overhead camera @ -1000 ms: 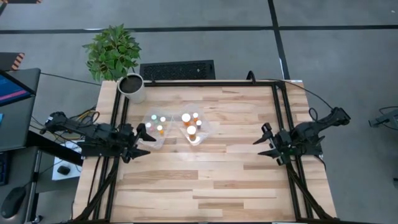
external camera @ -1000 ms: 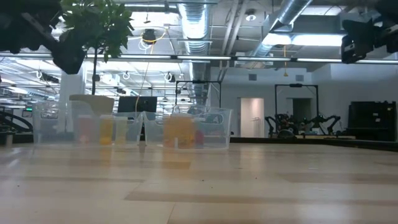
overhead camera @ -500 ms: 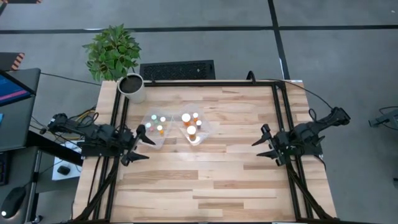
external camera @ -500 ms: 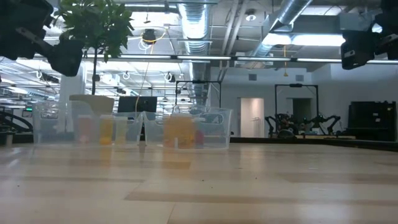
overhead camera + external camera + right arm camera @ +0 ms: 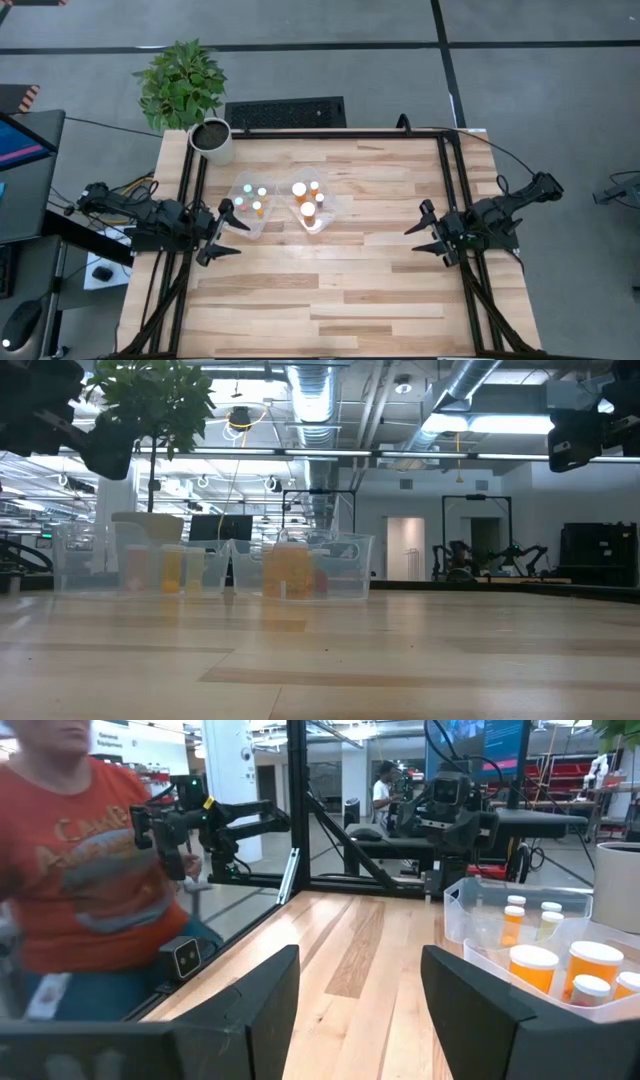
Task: Pick and place medicine bottles into bin by pill shape (circle, oval)
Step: Return to Home Position
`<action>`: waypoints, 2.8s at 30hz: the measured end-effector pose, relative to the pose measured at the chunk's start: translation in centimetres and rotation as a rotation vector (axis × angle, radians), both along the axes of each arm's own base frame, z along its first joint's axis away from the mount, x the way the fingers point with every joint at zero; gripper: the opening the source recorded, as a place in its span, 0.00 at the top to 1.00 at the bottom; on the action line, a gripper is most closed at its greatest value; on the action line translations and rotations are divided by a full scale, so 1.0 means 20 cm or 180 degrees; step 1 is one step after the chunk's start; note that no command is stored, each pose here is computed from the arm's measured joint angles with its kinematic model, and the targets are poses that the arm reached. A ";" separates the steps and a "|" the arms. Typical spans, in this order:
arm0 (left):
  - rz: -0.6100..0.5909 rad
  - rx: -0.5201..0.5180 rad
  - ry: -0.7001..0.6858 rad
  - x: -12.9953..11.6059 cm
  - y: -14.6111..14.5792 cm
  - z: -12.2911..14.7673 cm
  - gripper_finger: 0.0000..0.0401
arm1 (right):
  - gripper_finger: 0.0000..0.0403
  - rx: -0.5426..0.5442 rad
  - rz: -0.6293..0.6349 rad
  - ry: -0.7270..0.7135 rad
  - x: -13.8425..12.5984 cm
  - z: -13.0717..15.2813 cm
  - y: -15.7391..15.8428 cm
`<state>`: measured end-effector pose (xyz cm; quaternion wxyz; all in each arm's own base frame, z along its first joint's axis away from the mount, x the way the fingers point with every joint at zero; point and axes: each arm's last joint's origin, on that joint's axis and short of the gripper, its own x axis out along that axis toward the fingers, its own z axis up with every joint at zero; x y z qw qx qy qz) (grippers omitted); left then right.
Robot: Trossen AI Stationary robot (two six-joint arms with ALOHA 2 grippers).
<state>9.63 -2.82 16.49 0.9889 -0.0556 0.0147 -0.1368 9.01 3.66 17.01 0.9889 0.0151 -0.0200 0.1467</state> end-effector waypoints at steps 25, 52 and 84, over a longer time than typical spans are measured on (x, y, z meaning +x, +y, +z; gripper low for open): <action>0.0001 -0.0075 0.0024 0.00 0.00 0.00 0.22 | 0.44 -0.0004 -0.0001 0.0011 0.00 0.00 0.00; 0.0001 -0.0075 0.0024 0.00 0.00 0.00 0.22 | 0.44 -0.0004 -0.0003 0.0014 0.00 0.00 0.00; 0.0002 -0.0074 0.0027 0.00 0.00 0.00 0.22 | 0.44 -0.0005 -0.0004 0.0014 0.00 0.00 0.00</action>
